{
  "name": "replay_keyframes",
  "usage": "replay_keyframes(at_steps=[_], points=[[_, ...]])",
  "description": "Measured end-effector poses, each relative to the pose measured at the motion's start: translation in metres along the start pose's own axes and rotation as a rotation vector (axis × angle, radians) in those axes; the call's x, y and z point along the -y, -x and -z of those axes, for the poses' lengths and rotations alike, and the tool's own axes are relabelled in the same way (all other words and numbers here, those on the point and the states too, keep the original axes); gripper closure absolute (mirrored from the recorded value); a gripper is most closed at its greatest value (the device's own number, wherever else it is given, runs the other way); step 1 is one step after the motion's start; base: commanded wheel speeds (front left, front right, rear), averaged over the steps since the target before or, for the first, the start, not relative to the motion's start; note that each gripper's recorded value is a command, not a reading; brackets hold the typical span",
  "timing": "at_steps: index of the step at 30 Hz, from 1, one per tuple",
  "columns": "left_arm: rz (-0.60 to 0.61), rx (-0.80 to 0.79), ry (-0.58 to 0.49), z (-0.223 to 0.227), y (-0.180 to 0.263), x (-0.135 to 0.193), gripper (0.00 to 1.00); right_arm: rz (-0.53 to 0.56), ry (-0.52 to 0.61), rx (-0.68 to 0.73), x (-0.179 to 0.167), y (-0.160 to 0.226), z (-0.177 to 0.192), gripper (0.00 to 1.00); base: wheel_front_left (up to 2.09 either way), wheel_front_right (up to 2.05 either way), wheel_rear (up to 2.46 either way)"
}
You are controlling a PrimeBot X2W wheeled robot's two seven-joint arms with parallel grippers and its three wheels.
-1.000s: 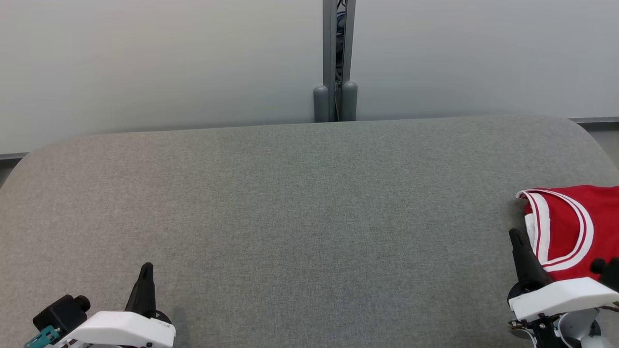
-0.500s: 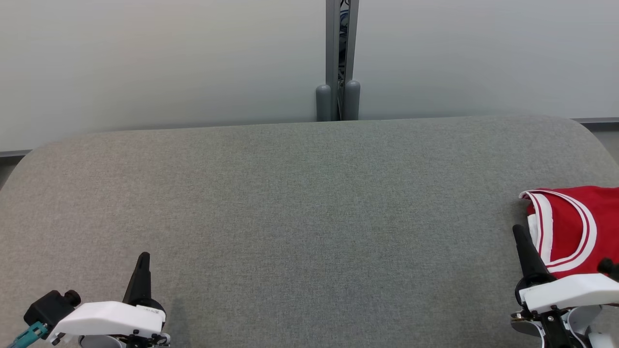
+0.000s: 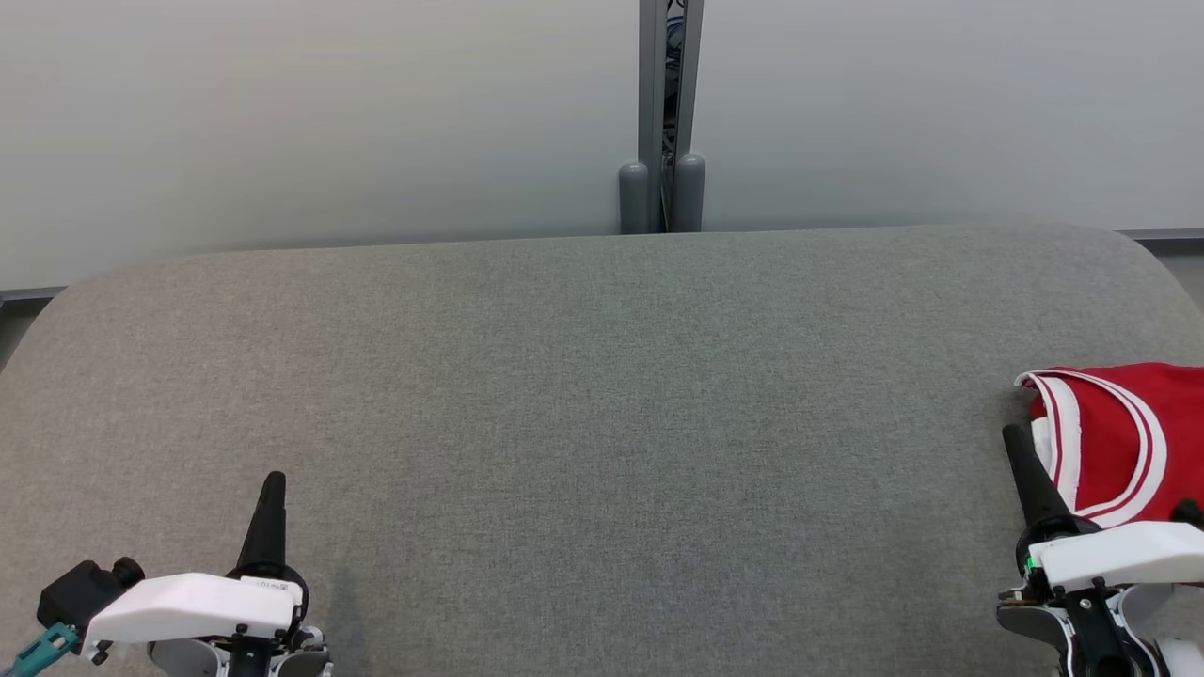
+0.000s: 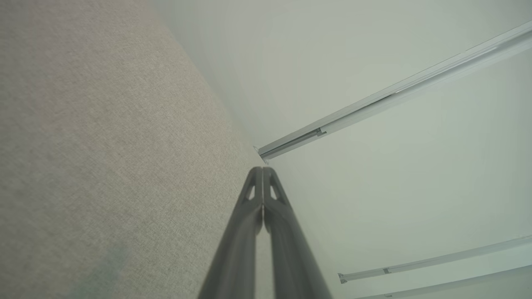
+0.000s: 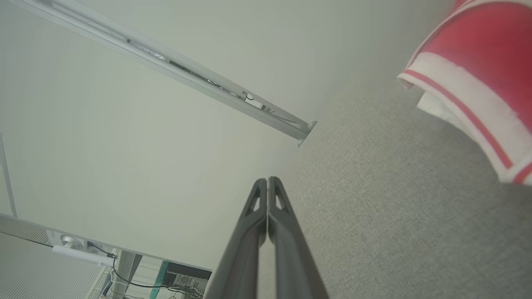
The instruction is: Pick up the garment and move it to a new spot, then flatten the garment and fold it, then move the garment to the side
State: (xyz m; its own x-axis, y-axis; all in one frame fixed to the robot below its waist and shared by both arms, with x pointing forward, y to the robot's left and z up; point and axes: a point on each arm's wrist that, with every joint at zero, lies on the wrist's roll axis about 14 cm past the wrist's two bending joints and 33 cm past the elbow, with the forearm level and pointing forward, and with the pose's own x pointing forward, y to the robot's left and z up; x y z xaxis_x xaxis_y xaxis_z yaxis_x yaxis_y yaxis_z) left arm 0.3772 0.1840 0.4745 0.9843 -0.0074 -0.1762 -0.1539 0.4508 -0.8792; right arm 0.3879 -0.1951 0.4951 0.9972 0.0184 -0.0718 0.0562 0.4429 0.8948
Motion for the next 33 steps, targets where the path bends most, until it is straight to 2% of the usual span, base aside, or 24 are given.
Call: replay_keyframes(at_steps=[33], points=[[0.080, 0.040, 0.292, -0.016, -0.007, 0.012, 1.00, -0.033, -0.280, -0.005, -0.007, -0.012, -0.004, 1.00, 0.00, 0.00, 0.00]])
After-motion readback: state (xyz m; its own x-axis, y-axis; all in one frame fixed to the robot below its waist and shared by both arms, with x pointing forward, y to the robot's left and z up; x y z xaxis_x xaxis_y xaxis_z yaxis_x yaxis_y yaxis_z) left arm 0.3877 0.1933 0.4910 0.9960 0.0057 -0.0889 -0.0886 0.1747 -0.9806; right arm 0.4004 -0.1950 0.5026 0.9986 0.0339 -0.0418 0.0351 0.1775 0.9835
